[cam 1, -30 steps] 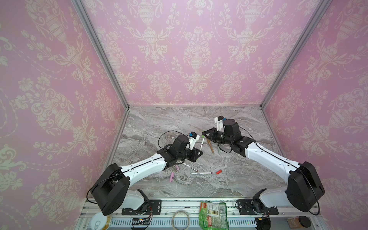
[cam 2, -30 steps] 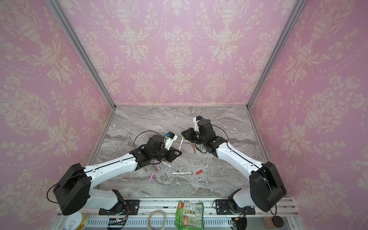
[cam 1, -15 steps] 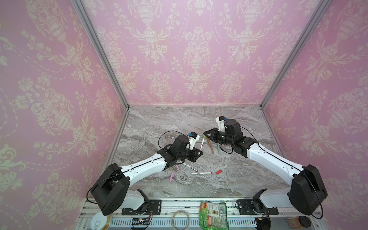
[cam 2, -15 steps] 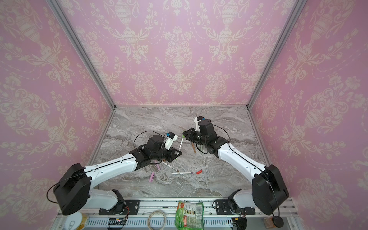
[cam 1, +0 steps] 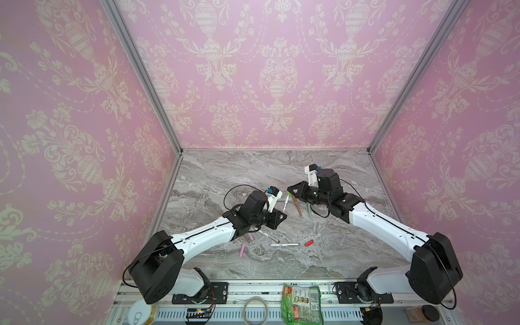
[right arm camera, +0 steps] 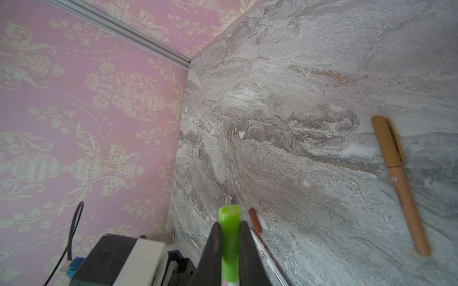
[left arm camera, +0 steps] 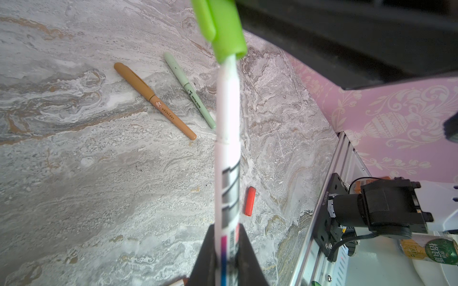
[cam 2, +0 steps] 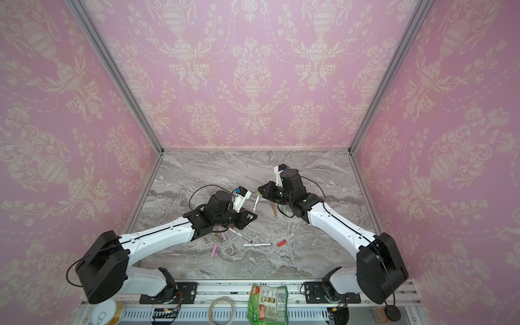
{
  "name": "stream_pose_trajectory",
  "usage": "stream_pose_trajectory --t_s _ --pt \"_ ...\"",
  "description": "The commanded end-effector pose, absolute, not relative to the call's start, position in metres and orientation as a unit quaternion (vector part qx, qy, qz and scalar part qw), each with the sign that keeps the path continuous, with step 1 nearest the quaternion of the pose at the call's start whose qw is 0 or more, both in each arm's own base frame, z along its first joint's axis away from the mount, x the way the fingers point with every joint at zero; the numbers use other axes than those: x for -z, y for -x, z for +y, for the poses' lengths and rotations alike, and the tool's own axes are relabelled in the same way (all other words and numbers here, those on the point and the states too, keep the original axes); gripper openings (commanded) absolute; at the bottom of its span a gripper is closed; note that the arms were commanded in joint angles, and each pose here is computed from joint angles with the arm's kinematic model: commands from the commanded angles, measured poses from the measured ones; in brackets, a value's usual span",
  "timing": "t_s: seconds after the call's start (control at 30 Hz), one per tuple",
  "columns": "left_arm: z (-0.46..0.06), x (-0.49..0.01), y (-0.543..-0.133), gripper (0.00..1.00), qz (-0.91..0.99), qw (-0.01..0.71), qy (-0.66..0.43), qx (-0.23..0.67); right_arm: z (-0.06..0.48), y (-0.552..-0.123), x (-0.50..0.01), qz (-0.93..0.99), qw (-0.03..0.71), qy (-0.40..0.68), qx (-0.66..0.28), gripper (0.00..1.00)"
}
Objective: Insert pens into pen caps
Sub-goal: Put on the pen cap to the pen.
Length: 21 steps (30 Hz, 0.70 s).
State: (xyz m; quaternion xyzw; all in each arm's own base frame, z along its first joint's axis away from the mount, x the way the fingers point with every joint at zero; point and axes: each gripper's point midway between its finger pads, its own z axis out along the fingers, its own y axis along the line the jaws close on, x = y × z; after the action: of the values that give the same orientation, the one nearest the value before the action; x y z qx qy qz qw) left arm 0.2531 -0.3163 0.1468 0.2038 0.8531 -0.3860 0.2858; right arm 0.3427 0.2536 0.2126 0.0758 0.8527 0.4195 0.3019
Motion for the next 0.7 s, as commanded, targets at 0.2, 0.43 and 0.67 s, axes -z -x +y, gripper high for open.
stream_pose_trajectory --t_s 0.2,0.43,0.67 --pt "-0.3191 -0.1575 -0.2643 0.0 0.848 0.312 -0.199 0.38 0.253 -0.3359 -0.2311 0.839 0.315 -0.066 -0.438 0.0" --pt "-0.3188 -0.1586 -0.2662 0.0 0.847 0.316 -0.195 0.379 0.2536 -0.3328 -0.2332 0.838 0.315 -0.063 -0.441 0.0" --pt "-0.3189 -0.1602 -0.2674 0.0 0.846 0.32 -0.194 0.379 0.2536 -0.3302 -0.2352 0.837 0.316 -0.061 -0.442 0.0"
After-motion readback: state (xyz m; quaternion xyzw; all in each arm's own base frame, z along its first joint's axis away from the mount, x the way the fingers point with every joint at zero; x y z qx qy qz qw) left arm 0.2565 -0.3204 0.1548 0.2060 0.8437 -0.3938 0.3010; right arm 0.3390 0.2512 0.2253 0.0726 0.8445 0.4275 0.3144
